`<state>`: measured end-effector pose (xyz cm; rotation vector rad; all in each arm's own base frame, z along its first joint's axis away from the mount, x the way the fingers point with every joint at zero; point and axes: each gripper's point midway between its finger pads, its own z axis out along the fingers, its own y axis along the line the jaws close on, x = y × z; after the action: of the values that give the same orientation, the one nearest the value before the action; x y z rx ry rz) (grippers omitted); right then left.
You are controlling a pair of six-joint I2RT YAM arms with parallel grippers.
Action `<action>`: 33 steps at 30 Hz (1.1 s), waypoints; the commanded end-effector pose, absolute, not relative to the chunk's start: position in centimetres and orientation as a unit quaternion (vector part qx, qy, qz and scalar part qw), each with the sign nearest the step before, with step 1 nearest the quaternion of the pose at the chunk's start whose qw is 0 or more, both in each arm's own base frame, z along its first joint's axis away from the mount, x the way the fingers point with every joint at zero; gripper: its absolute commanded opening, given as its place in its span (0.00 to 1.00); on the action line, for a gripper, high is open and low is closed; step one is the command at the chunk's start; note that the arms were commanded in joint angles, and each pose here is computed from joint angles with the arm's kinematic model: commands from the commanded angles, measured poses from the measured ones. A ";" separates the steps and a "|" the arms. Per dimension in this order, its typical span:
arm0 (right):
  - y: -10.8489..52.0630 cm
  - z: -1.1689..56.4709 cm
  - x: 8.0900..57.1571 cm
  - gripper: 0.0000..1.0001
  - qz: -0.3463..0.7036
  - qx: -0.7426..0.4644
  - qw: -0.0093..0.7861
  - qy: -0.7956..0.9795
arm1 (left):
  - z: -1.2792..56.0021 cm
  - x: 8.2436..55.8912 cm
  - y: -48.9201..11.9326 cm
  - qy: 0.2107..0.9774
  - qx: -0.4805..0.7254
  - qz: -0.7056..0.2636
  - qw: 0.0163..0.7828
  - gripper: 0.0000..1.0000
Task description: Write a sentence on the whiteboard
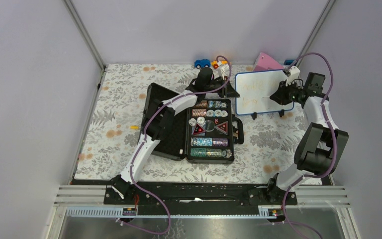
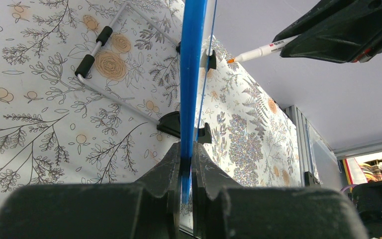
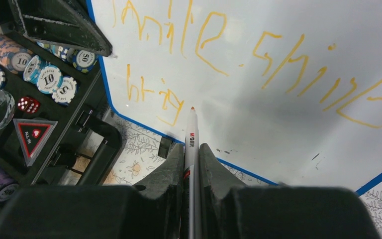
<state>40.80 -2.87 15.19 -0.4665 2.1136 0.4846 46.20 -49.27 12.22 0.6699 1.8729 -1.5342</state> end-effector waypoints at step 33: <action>-2.3 15.8 42.6 0.00 0.215 -0.191 0.467 0.836 | 16.5 46.6 -48.2 0.693 0.263 -0.583 0.332 0.00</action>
<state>42.07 -2.79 15.17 -0.4407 2.0847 0.5144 46.15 -49.26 12.21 0.6741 1.8724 -1.5353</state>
